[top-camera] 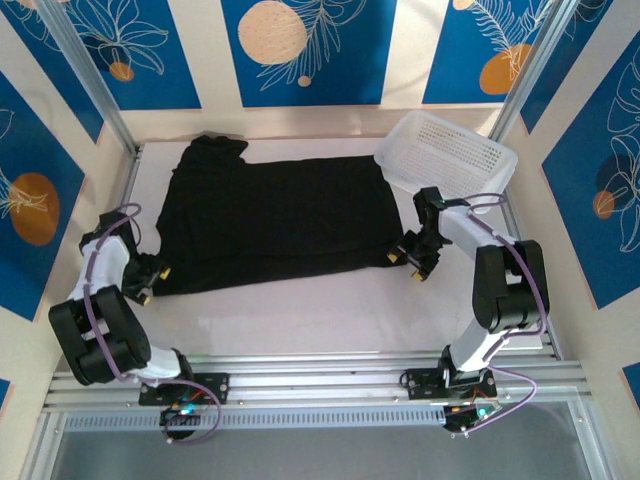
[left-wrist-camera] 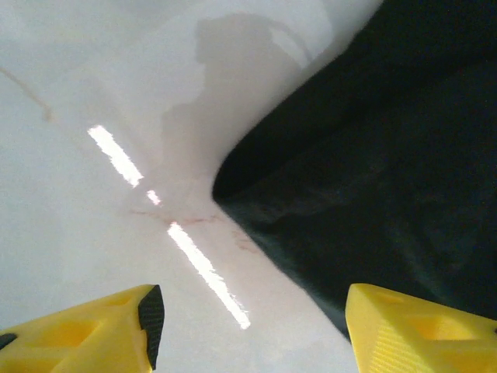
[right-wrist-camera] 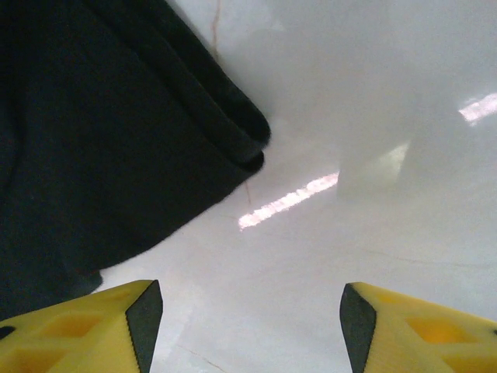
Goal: Fold and stack the t-shirts
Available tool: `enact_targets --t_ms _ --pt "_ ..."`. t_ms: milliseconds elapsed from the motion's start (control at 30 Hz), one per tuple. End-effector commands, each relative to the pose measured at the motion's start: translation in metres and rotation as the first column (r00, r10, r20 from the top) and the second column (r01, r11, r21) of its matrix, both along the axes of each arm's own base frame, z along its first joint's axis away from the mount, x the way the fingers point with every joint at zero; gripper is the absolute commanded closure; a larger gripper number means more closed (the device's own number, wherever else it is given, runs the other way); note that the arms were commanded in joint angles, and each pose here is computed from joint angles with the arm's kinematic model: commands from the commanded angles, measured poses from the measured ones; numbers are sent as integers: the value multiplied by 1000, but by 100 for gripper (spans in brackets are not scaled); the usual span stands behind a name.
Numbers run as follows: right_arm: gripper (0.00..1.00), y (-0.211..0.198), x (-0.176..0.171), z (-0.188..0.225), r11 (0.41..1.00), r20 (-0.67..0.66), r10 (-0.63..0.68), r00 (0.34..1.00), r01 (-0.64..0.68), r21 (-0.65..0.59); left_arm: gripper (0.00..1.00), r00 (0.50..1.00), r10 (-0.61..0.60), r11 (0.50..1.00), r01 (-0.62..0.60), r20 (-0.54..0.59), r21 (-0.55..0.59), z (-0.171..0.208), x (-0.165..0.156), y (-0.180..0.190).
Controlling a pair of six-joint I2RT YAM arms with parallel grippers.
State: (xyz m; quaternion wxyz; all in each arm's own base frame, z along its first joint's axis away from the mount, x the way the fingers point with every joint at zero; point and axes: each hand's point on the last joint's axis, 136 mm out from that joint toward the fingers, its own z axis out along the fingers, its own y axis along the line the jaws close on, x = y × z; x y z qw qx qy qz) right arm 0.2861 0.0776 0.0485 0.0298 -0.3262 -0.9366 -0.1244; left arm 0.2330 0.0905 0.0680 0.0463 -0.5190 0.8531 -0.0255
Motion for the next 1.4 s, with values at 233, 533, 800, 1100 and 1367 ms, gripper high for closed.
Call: enact_targets --t_ms 233,533,800,1100,1367 --pt "43 7 23 -22 998 -2 -13 1000 13 58 56 999 39 992 -39 0 -122 -50 15 -13" --pt "70 3 50 -33 1000 10 13 1000 -13 -11 94 999 44 997 -43 8 -68 -56 30 2" --pt "100 -5 18 -19 995 -46 9 999 -14 -99 100 1000 27 997 -26 -10 72 -23 16 22" --pt "100 -8 -75 -18 993 -190 -11 982 -12 -117 100 996 41 990 -31 -73 136 -22 -51 9" --pt "100 -8 -101 -24 995 -261 -25 965 -1 -98 100 994 71 985 -56 -86 166 -30 -66 9"
